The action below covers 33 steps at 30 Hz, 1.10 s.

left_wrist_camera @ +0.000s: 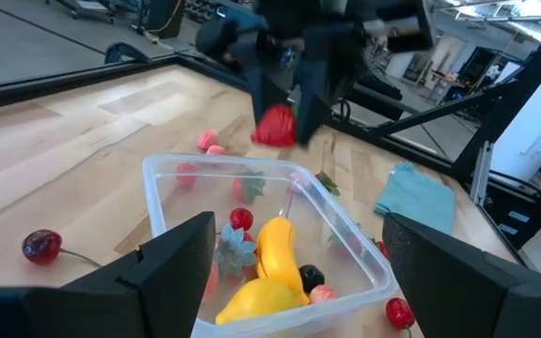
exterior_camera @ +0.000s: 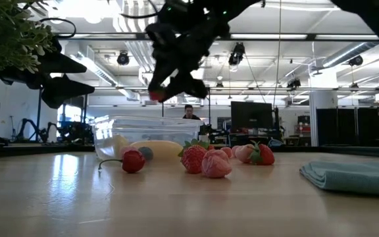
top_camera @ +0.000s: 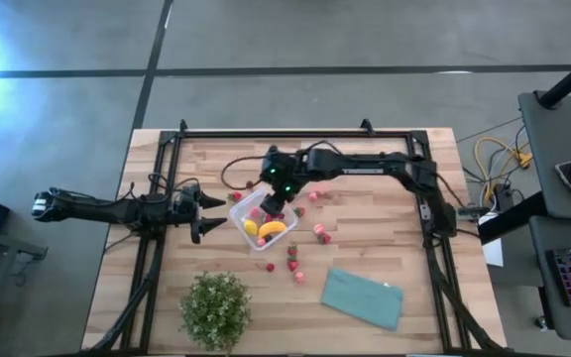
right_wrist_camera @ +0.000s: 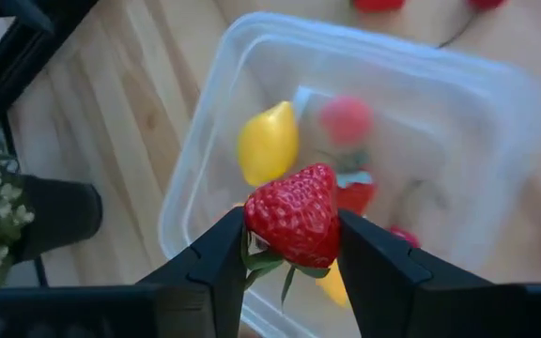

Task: Pick and placing Produce into tupperware
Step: Put the red strawberry into the transparent bin, then put the pink peach into the transparent bin

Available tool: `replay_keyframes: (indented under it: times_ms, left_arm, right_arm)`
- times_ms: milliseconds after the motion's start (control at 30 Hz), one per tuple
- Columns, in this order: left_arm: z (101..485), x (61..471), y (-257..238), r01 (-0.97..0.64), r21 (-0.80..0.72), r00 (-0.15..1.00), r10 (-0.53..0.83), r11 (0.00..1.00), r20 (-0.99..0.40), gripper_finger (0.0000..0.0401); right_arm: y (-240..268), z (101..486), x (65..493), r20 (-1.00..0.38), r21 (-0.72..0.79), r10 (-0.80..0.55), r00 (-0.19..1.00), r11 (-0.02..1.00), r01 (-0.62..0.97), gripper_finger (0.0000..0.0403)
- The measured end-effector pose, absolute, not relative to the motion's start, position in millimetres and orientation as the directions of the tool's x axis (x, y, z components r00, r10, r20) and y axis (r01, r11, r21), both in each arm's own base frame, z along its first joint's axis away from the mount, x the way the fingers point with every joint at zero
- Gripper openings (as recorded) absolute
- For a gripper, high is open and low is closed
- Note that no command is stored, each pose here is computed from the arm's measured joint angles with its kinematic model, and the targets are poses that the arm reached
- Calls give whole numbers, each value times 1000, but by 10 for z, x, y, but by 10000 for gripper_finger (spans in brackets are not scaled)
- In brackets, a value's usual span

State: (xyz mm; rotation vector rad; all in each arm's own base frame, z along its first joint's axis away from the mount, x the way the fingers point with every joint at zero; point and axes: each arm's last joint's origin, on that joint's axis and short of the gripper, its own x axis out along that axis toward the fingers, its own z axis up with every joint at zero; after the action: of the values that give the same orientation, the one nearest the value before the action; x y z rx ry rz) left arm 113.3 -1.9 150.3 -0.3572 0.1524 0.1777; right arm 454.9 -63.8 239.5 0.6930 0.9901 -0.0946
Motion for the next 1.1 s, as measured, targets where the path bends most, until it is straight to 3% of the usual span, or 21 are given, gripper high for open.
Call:
replay_keyframes:
  times_ms: [133, 267, 467, 633, 800, 1100]
  left_arm:
    - [1502, 1133, -19, -199, -333, 973, 145, 922, -180, 293]
    - [1502, 1134, -19, -199, -333, 973, 145, 922, -180, 293]
    - [1504, 1134, -19, -199, -333, 973, 145, 922, -178, 293]
    - [1503, 1134, -19, -199, -333, 973, 145, 922, -179, 293]
    - [1502, 1133, -20, -199, -333, 973, 145, 922, -180, 293]
    - [1503, 1133, -19, -199, -333, 973, 146, 922, -179, 293]
  right_arm:
    - [-550, 2128, 4741, -849, 454, 199, 490, 751, 480, 148]
    - [-488, 1988, 4849, -912, 326, 101, 398, 769, 550, 182]
    - [-470, 2201, 4812, -946, 180, -31, 323, 778, 602, 251]
    - [-576, 2382, 4573, -982, 51, -80, 169, 756, 653, 286]
    - [-767, 2382, 4279, -993, -83, -120, 11, 745, 662, 288]
    - [-1119, 2171, 3789, -998, -63, -61, -27, 732, 679, 277]
